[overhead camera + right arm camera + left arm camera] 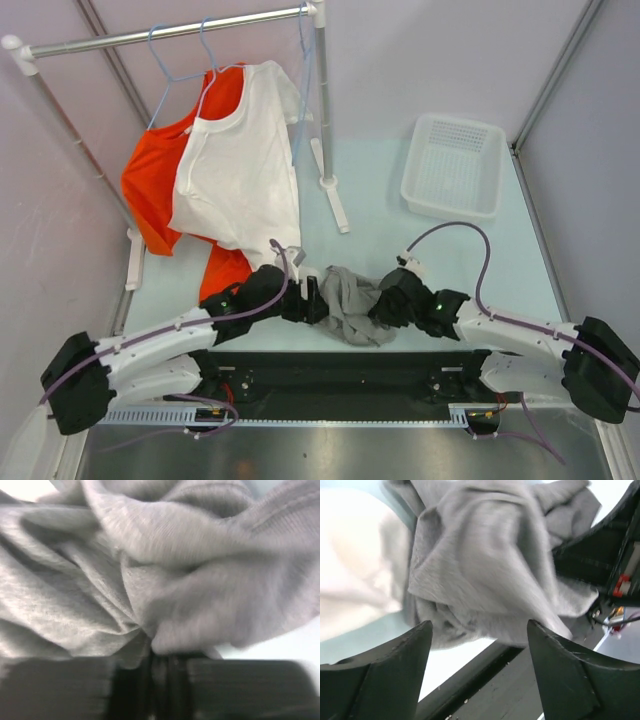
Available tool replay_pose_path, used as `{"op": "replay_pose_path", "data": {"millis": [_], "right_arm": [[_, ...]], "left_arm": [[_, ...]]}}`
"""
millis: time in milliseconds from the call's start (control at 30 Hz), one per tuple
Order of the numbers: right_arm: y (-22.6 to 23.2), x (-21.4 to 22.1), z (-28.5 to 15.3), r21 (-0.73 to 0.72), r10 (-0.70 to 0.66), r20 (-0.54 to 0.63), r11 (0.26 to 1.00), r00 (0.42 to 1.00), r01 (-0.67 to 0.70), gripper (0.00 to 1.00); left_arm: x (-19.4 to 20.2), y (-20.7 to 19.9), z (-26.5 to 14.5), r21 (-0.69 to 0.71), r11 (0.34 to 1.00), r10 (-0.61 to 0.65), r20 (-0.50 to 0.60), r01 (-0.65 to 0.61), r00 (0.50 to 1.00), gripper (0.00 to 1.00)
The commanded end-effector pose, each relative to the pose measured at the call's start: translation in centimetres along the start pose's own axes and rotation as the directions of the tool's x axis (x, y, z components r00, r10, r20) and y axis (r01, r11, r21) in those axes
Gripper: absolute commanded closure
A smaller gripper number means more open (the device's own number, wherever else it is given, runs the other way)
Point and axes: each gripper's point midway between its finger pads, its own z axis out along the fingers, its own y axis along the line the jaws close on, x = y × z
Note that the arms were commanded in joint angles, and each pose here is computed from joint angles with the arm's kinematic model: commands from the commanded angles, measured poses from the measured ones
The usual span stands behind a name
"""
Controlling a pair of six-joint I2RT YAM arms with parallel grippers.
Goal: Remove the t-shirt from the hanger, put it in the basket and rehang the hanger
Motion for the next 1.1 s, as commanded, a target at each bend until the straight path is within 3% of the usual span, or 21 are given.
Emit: {"op": "replay_pose_path", "data": {"millis": [0,200,300,333,400,433,533,567,633,667,867,1067], "right_arm": [[3.7,-8.4,-3.9,-0.059,0.027,0.201,0.998,0.979,-0.015,1.0],[4.5,-18.6,-12.2,-0.023,-0.026,0.432,0.999,0.902,0.04,1.0],[4.8,-24.7,-16.4,-0.039,-0.007,0.536,0.999,0.844,0.032,1.0],[4.6,-28.2,-19.2,-0.048,0.027,0.606,0.999,0.795,0.002,1.0],[4.8,-30.6,-19.6,-0.052,0.016,0.601,0.998,0.799,0.02,1.0],[5.3,-33.2,-22.5,-0.089,0.042,0.65,0.996,0.759,0.022,1.0],[5.8,-36.8,-23.1,-0.101,0.044,0.659,0.994,0.751,0.03,1.0],[6.3,-38.7,-25.1,-0.113,0.052,0.7,0.993,0.712,0.039,1.0],[6.1,-41.0,-24.2,-0.102,0.047,0.702,0.994,0.71,0.035,1.0],[6.2,-42.6,-25.7,-0.103,0.051,0.736,0.994,0.675,0.037,1.0],[0.6,-47.1,-19.2,0.062,0.014,0.708,0.995,0.706,-0.082,1.0],[-5.7,-44.8,-7.5,0.193,0.063,0.53,0.962,0.845,-0.193,0.99]], "left_arm": [[-3.9,1.2,-3.6,-0.088,0.996,0.034,0.2,-0.017,0.979,0.17],[-7.5,1.7,-9.4,-0.115,0.993,0.027,0.425,0.024,0.905,0.18],[-8.7,1.3,-11.8,-0.085,0.996,0.013,0.503,0.035,0.864,0.2],[-9.0,1.2,-12.3,-0.081,0.996,0.009,0.518,0.039,0.855,0.2],[-9.6,1.1,-13.5,-0.078,0.996,0.009,0.547,0.04,0.837,0.21],[-9.7,1.1,-13.8,-0.079,0.996,0.012,0.553,0.038,0.833,0.21],[-10.2,1.0,-15.0,-0.085,0.996,0.022,0.572,0.032,0.82,0.21],[-10.4,0.9,-15.4,-0.087,0.996,0.026,0.581,0.03,0.814,0.21],[-10.6,1.0,-15.9,-0.092,0.995,0.033,0.59,0.027,0.807,0.22],[-10.7,1.0,-16.2,-0.098,0.995,0.04,0.593,0.023,0.804,0.22],[-12.0,0.8,-18.4,-0.125,0.992,0.075,0.63,0.005,0.773,0.22],[-12.7,2.3,-20.0,-0.221,0.975,0.133,0.658,0.021,0.741,0.18]]}}
